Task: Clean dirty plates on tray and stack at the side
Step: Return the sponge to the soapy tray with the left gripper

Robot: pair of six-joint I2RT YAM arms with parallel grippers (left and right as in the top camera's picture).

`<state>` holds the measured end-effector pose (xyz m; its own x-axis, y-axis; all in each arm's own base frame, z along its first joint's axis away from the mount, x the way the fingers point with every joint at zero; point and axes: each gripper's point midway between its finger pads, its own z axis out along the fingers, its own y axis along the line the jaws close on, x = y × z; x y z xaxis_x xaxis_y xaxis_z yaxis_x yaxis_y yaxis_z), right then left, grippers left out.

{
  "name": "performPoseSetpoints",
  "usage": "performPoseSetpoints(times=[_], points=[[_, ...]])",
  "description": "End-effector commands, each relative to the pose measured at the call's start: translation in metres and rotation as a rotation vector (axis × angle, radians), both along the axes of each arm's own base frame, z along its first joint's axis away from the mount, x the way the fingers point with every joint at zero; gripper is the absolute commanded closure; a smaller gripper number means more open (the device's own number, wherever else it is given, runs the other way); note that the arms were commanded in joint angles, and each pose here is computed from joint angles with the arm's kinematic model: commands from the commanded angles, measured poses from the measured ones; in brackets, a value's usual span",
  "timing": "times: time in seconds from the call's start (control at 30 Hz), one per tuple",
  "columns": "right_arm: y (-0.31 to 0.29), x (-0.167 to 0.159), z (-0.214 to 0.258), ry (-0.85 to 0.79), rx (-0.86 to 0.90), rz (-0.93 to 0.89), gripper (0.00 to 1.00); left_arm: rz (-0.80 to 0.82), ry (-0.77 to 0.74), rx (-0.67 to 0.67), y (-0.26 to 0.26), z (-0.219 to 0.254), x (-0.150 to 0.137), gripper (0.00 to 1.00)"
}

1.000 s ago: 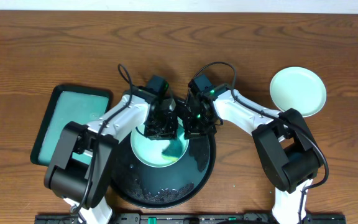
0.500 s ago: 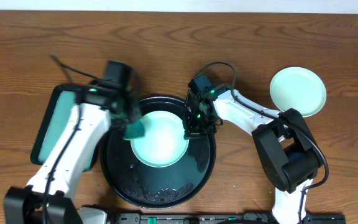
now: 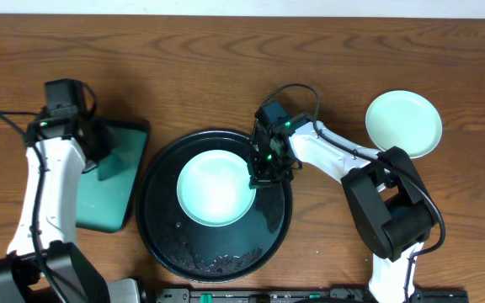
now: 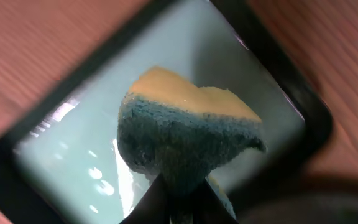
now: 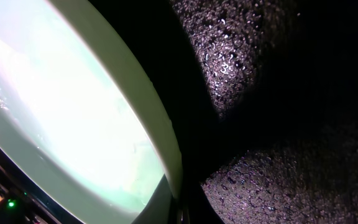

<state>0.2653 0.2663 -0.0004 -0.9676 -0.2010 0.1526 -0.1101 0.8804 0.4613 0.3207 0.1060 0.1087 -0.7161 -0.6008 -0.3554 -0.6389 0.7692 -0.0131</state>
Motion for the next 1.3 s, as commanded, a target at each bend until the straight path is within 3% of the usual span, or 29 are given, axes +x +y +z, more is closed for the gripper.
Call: performPoseSetpoints(times=[0.0, 0.33, 0.43, 0.7, 0.77, 0.9, 1.17, 1.23, 1.27], points=[[-0.017, -0.014, -0.025, 0.032, -0.082, 0.030, 0.99, 0.031, 0.030, 0.081, 0.026, -0.004, 0.002, 0.87], [-0.017, -0.014, -0.025, 0.031, -0.081, 0.032, 0.99, -0.031, 0.264, -0.032, 0.002, -0.079, -0.009, 0.85], [-0.017, -0.014, -0.025, 0.031, -0.081, 0.032, 0.99, -0.074, 0.278, -0.081, -0.015, -0.088, -0.007, 0.91], [-0.016, -0.014, -0.025, 0.023, -0.077, 0.046, 0.99, -0.295, 0.275, -0.155, -0.062, -0.089, 0.001, 0.86], [-0.016, -0.014, -0.025, 0.024, -0.077, 0.046, 0.99, -0.339, 0.274, -0.167, -0.072, -0.089, 0.002, 0.78], [-0.016, -0.014, -0.025, 0.024, -0.077, 0.046, 0.99, -0.361, 0.278, -0.164, -0.079, -0.088, 0.002, 0.48], [-0.016, -0.014, -0.025, 0.023, -0.076, 0.046, 0.99, -0.362, 0.244, -0.159, -0.080, -0.071, 0.002, 0.41], [-0.016, -0.013, -0.024, 0.020, -0.075, 0.049, 0.99, -0.359, 0.218, -0.153, -0.079, -0.062, 0.003, 0.24], [-0.016, -0.013, -0.024, 0.020, -0.074, 0.049, 0.99, -0.358, 0.201, -0.148, -0.079, -0.057, 0.004, 0.23]])
